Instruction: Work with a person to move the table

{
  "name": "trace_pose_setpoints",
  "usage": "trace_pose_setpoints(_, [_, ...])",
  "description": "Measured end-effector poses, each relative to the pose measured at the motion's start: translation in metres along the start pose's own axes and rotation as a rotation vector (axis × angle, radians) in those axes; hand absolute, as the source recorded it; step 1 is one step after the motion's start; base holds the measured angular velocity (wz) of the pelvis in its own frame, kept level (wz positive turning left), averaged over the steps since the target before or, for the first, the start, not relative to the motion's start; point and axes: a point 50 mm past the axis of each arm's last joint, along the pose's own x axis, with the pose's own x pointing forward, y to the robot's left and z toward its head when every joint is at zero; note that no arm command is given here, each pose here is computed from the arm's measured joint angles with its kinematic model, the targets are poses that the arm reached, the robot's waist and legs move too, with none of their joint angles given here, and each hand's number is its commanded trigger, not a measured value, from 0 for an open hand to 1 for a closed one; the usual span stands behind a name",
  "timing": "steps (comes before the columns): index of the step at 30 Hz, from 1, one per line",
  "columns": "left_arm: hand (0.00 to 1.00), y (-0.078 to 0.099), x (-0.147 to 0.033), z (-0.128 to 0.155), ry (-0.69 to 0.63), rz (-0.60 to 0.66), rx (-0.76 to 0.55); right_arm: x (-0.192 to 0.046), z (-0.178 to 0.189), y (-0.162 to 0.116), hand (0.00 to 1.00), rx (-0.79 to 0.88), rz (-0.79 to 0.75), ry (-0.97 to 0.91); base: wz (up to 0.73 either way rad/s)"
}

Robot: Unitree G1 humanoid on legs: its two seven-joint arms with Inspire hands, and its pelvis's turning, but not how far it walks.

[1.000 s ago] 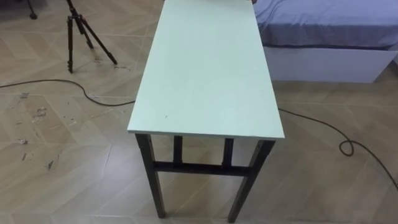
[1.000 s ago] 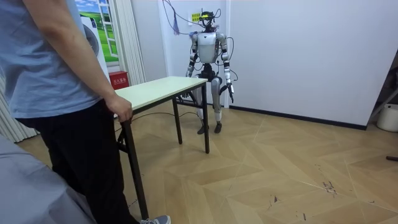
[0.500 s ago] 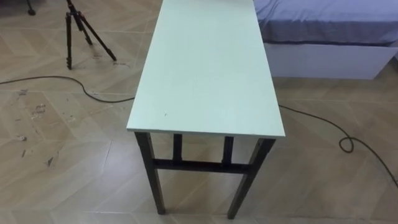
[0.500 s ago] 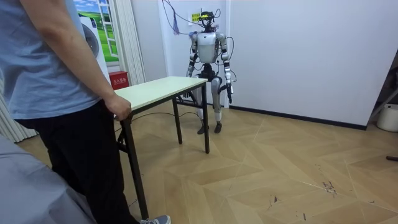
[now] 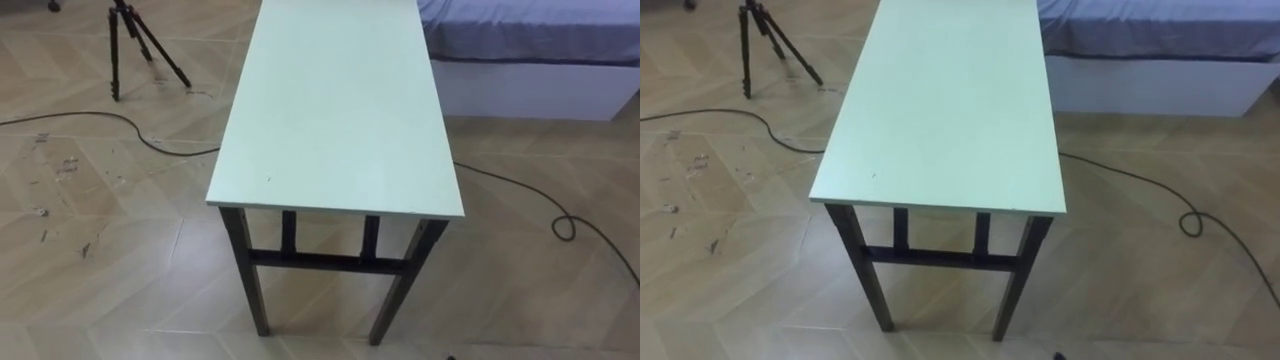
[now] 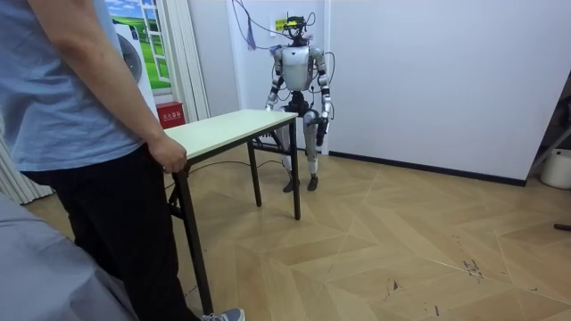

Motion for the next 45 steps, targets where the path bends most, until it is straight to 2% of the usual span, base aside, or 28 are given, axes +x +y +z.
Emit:
trace_pose_setpoints(4, [0.0, -0.022, 0.005, -0.003, -0.012, -0.102, -0.049, 0.008, -0.001, 0.021, 0.0, 0.003, 0.097, -0.013, -0.01])
trace_pose_setpoints(9, [0.0, -0.054, 0.011, -0.001, -0.012, -0.244, -0.026, 0.015, 0.009, 0.055, 0.0, -0.006, 0.263, -0.068, -0.02])
trace_pose_setpoints(14, [0.0, -0.077, 0.012, 0.004, -0.041, -0.361, -0.047, 0.018, 0.022, 0.073, 0.0, 0.006, 0.368, -0.127, 0.0])
trace_pose_setpoints(19, [0.0, -0.083, 0.013, 0.003, -0.034, -0.392, -0.055, 0.02, 0.021, 0.081, 0.0, 0.062, 0.41, -0.132, -0.01])
trace_pose_setpoints(25, [0.0, -0.085, 0.014, 0.005, -0.028, -0.4, -0.053, 0.023, 0.017, 0.09, 0.0, 0.05, 0.428, -0.099, -0.05])
trace_pose_setpoints(36, [0.0, -0.112, 0.019, 0.031, -0.084, -0.484, -0.079, 0.036, 0.041, 0.11, 0.0, 0.054, 0.485, -0.132, 0.0])
trace_pose_setpoints(45, [0.0, -0.111, 0.026, 0.036, -0.073, -0.447, -0.093, 0.041, 0.047, 0.117, 0.0, 0.044, 0.487, -0.14, 0.0])
